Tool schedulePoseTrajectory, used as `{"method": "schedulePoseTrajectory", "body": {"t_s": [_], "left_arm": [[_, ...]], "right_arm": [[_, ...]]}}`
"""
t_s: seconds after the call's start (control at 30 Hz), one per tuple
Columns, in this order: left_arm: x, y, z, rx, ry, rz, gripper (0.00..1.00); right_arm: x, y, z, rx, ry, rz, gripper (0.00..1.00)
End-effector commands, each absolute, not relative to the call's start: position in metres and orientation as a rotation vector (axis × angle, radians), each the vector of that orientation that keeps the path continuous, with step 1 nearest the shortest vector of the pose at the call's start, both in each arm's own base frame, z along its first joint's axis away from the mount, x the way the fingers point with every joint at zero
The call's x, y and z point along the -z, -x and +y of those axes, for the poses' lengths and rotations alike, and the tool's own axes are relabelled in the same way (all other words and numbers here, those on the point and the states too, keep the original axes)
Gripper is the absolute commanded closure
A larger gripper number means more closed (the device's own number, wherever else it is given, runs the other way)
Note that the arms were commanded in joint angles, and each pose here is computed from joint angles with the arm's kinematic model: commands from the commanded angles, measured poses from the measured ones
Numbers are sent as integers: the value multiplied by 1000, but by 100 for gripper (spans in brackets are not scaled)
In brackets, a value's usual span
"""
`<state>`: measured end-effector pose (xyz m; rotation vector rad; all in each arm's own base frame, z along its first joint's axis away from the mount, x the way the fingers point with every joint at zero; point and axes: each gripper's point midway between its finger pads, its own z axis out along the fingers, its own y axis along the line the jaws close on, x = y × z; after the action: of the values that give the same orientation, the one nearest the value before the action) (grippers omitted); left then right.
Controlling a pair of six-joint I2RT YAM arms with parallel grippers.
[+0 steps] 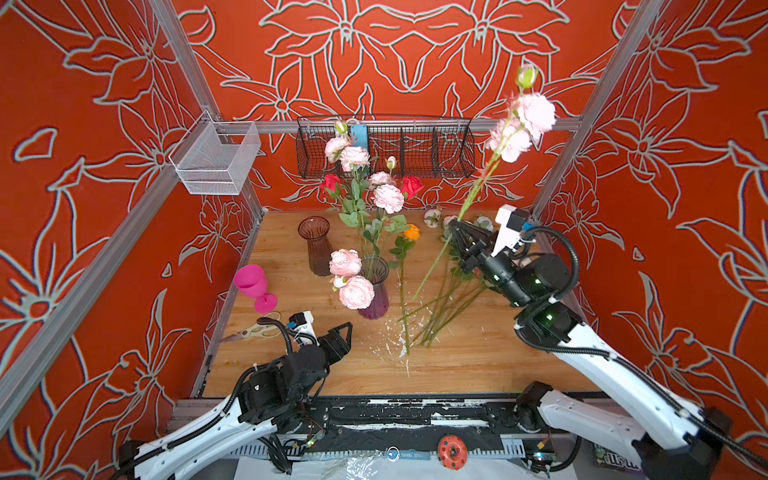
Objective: Arrange the flowers into the vase
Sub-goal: 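Lift the pink rose stem high with the right gripper toward the purple vase, then lower the pink rose stem into the purple vase with the right gripper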
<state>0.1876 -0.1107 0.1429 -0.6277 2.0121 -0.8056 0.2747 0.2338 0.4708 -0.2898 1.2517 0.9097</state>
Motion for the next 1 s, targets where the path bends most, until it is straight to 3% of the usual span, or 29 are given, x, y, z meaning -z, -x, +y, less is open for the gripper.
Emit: {"method": "schedulePoseTrajectory", "body": {"t_s": [0.0,0.3,0.57,0.73,0.97], "left_arm": [[-150,-189,-96,698,669,2015,23],[-173,-192,-108,655,537,2052,21],[-181,-189,-103,700,518,2002,21],[-181,-188,-98,684,524,1998,21],[-182,-187,-95,671,525,1998,19]], "right_arm": [[-504,-275,259,-861,364,1133,100],[-512,-304,319,-849,405,1116,100],[-490,-330,346,-784,453,1164,100],[-457,-338,361,-780,478,1231,100],[-398,-315,385,-723,636,1364,97]]}}
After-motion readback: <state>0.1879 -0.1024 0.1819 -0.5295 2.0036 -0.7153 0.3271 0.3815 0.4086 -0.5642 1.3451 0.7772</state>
